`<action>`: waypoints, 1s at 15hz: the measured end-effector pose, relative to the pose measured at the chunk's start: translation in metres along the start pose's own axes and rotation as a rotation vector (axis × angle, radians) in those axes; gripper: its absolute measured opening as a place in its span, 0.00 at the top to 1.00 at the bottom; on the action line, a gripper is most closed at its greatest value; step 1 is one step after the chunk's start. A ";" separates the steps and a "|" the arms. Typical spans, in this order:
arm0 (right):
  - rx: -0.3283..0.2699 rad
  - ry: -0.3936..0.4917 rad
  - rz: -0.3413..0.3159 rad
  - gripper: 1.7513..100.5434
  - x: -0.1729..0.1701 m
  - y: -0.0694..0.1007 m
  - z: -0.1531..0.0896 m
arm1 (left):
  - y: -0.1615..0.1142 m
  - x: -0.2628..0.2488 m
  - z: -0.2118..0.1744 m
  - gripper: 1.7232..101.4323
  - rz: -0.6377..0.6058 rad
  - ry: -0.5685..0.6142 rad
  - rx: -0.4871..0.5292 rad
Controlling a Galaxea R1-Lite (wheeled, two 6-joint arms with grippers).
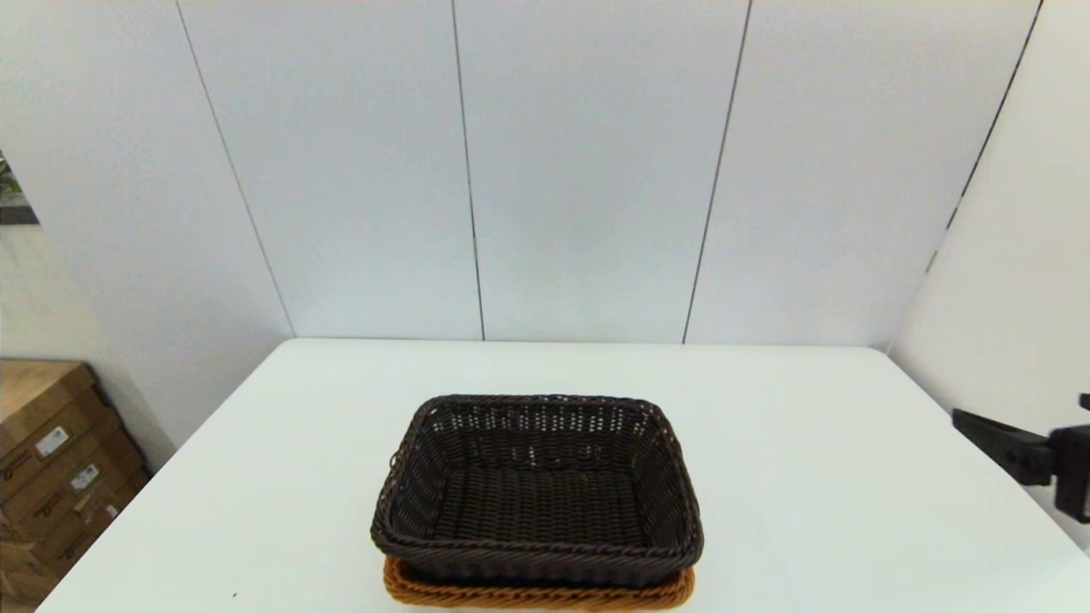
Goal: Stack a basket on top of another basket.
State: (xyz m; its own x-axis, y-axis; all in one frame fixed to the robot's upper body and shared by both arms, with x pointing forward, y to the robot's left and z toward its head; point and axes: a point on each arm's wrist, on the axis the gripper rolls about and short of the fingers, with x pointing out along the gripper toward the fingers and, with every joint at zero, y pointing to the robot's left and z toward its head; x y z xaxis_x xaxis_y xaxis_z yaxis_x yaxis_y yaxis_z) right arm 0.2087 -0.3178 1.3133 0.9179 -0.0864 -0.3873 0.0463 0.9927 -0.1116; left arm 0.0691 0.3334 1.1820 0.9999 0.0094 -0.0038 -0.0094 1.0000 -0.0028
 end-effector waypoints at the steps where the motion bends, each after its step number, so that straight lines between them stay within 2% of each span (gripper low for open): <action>1: 0.019 -0.025 -0.032 0.04 -0.012 -0.007 -0.009 | 0.000 0.000 0.000 0.04 0.000 0.000 0.000; 4: 0.063 -0.086 -0.096 0.04 -0.046 -0.021 -0.040 | 0.000 0.000 0.000 0.04 0.000 0.000 0.000; 7: 0.094 -0.146 -0.118 0.04 -0.068 -0.023 -0.077 | 0.000 0.000 0.000 0.04 0.000 0.000 0.000; 10: 0.107 -0.211 -0.084 0.04 -0.079 -0.020 -0.102 | 0.000 0.000 0.000 0.04 0.000 0.000 0.000; 13: 0.109 -0.294 -0.021 0.04 -0.089 -0.018 -0.114 | 0.000 0.000 0.000 0.04 0.000 0.000 0.000; 15: 0.114 -0.349 -0.009 0.04 -0.093 -0.018 -0.116 | 0.000 0.000 0.000 0.04 0.000 0.000 0.000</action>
State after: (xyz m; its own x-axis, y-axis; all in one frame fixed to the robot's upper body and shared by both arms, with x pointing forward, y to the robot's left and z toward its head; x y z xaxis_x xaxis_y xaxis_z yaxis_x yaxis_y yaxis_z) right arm 0.0765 -0.3376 1.2457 0.9955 -0.0805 -0.0492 0.0805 0.9968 -0.0031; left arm 0.0691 0.3334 1.1820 0.9999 0.0094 -0.0038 -0.0094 1.0000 -0.0028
